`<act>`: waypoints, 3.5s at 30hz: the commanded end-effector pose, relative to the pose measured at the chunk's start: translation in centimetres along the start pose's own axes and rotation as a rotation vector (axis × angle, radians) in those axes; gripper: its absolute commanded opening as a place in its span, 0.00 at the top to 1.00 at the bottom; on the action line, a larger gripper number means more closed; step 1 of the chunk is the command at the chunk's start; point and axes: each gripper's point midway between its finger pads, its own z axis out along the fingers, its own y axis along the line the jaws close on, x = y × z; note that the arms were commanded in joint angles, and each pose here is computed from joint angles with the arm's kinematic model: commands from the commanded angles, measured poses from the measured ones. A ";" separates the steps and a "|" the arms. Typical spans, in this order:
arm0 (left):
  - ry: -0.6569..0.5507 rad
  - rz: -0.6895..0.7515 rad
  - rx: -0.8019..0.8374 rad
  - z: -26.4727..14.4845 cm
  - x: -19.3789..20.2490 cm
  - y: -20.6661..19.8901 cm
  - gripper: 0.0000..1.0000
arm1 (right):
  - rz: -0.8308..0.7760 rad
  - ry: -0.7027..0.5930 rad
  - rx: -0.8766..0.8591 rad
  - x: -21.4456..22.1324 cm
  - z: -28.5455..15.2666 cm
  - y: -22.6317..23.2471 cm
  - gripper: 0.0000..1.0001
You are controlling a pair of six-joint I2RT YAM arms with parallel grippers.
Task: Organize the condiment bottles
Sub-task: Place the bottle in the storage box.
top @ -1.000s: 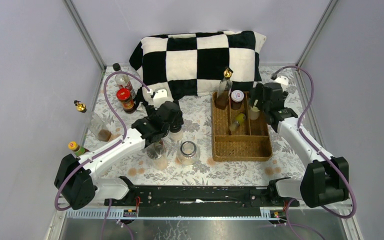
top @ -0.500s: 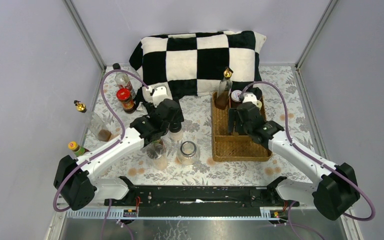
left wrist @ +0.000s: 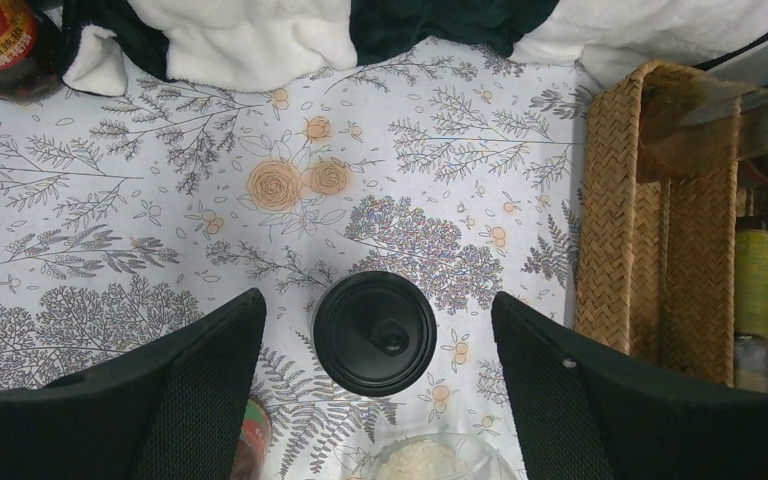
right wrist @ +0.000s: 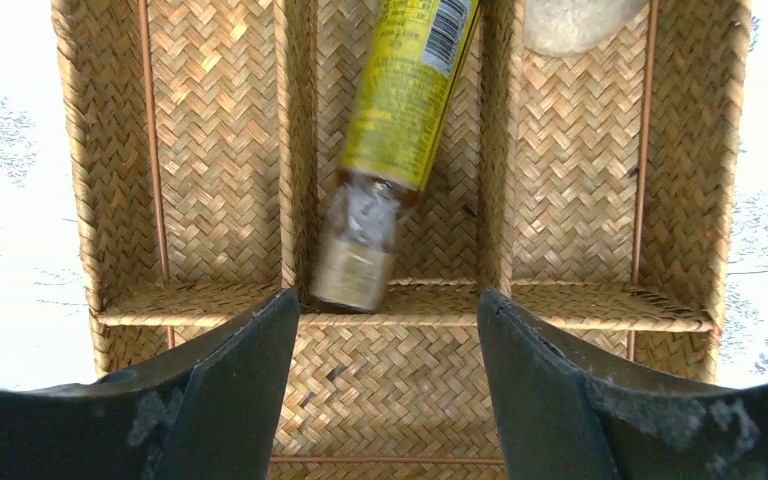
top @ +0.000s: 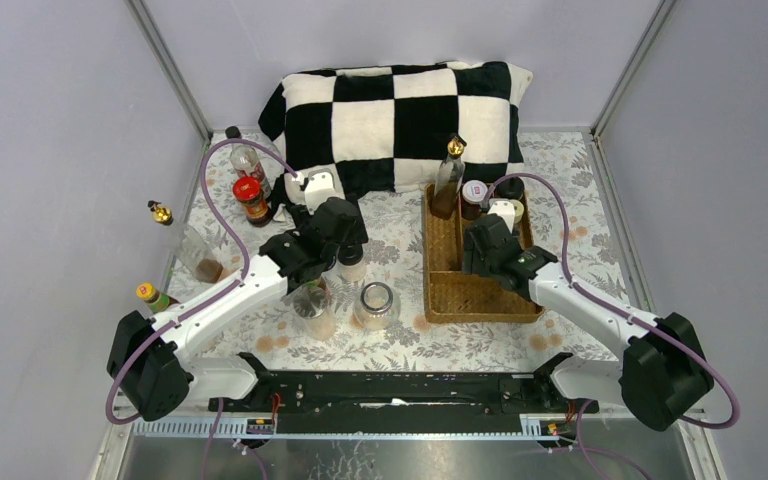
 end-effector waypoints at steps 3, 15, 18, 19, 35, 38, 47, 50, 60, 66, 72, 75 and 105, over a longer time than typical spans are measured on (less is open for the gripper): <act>-0.017 -0.008 0.002 -0.3 -0.6 0.1 0.13 | 0.026 -0.011 -0.022 -0.1 1.0 1.2 0.29; -0.008 -0.017 0.015 -0.1 -0.1 -0.1 0.13 | 0.037 -0.050 0.026 -1.6 1.8 1.7 0.33; -0.004 -0.015 0.022 -0.1 0.0 -0.1 0.13 | 0.068 -0.050 0.050 -1.6 2.8 1.9 0.37; -0.004 -0.013 0.020 -0.2 0.0 0.0 0.13 | 0.089 -0.057 0.047 -1.5 3.0 2.0 0.38; -0.011 -0.008 0.018 -0.5 0.3 0.7 0.12 | 0.194 -0.214 0.003 -3.8 0.1 1.0 0.37; -0.011 -0.009 0.022 -0.6 0.3 0.6 0.12 | 0.193 -0.222 0.023 -4.2 0.1 0.8 0.37; -0.032 -0.005 0.019 -1.4 -0.7 1.0 0.12 | 0.176 -0.136 0.084 -2.2 2.6 0.9 0.40; -0.035 0.001 0.014 -1.5 -0.8 1.1 0.12 | 0.169 -0.133 0.104 -2.0 3.1 0.7 0.40; -0.039 0.001 0.014 -1.5 -0.9 1.2 0.12 | 0.137 -0.058 0.122 0.1 5.3 1.2 0.40; -0.042 0.003 0.014 -1.7 -1.0 1.2 0.12 | 0.125 -0.001 0.120 1.7 7.1 1.7 0.40; -0.049 0.000 0.012 -1.9 -1.2 1.4 0.12 | 0.119 0.046 0.120 3.2 8.9 1.9 0.41; -0.051 -0.001 0.012 -2.0 -1.2 1.5 0.12 | 0.118 0.067 0.126 4.1 9.6 1.7 0.41; -0.042 -0.023 0.032 -2.1 -1.0 1.3 0.12 | 0.063 -0.022 0.160 -0.8 6.1 0.3 0.58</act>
